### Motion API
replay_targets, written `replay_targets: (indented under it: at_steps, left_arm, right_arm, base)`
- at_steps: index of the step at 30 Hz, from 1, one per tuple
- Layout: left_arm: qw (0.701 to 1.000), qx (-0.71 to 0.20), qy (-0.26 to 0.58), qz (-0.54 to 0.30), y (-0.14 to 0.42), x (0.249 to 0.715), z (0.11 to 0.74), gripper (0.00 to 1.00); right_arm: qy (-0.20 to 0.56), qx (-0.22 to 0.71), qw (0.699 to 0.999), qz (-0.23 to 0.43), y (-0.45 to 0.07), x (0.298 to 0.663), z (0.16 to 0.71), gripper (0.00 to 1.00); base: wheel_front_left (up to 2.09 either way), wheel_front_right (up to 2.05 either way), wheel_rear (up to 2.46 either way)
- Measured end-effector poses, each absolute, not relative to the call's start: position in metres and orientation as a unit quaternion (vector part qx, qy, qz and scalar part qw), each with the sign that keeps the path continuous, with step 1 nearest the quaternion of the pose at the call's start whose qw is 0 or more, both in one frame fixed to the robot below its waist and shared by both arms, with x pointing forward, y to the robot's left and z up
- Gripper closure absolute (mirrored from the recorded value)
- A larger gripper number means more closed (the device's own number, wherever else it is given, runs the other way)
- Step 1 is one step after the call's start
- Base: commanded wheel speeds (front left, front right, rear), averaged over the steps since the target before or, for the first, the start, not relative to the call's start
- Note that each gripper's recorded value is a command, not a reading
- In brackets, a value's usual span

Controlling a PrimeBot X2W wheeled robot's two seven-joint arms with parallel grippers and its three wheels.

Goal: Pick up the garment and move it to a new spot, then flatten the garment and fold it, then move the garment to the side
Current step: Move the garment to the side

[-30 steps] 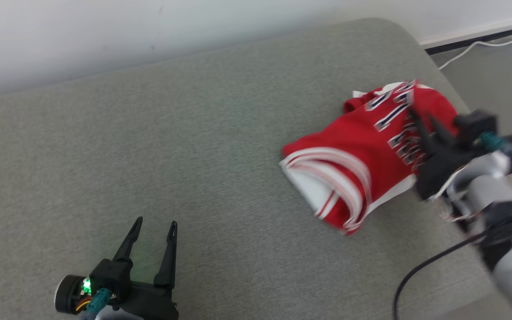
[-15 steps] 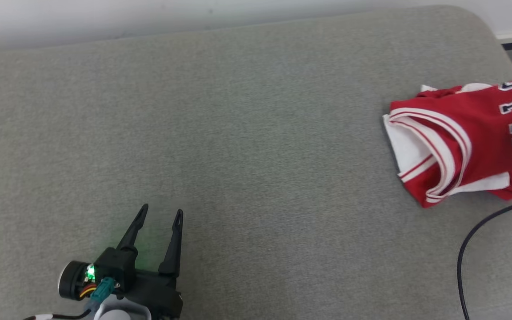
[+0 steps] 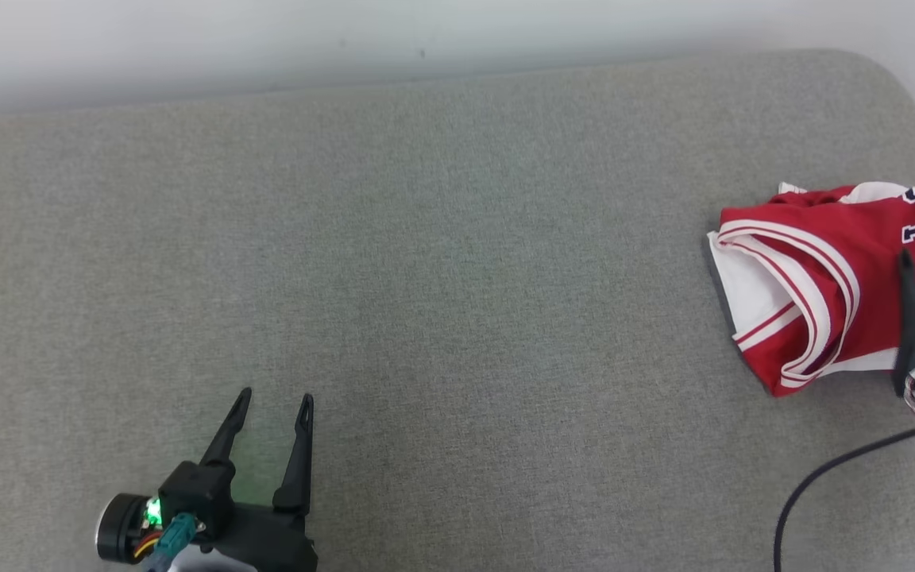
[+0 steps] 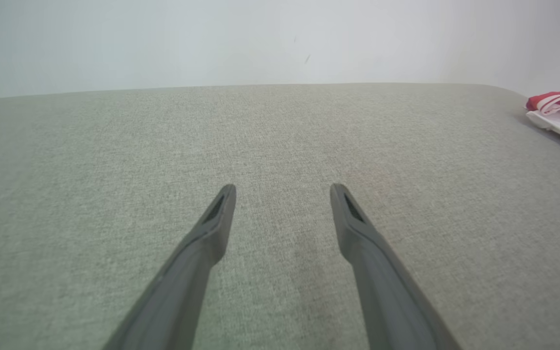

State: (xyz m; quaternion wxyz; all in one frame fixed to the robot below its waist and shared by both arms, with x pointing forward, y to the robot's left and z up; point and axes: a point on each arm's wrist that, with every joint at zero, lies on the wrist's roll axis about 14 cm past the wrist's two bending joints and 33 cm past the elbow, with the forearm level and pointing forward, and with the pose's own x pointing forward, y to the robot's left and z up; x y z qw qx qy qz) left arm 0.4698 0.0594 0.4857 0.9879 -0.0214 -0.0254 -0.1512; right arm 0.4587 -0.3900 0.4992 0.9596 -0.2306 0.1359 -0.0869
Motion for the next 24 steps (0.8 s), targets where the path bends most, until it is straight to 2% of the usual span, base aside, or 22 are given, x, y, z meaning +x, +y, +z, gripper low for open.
replay_targets:
  at_steps: [5, 12, 20, 24]
  left_arm:
    - [0.990, -0.016, -0.026, -0.140, 0.070, 0.460, 0.489, 0.00]
    - [0.992, -0.014, -0.026, -0.122, 0.082, 0.448, 0.493, 0.00]
    - [0.996, -0.008, -0.031, -0.079, 0.110, 0.433, 0.499, 0.00]
    - [0.998, -0.003, -0.034, -0.047, 0.131, 0.424, 0.503, 0.00]
  right_arm:
    - [0.121, -0.244, 0.954, -0.121, -0.407, 0.442, 0.511, 0.00]
    - [0.078, -0.230, 0.964, -0.110, -0.372, 0.443, 0.516, 0.00]
    - [0.032, -0.172, 0.984, -0.037, -0.293, 0.439, 0.509, 0.00]
    - [0.012, -0.128, 0.992, 0.020, -0.240, 0.431, 0.503, 0.00]
  base:
    - [0.00, 0.00, 0.00]
    - [0.00, 0.00, 0.00]
    - [0.00, 0.00, 0.00]
    - [0.00, 0.00, 0.00]
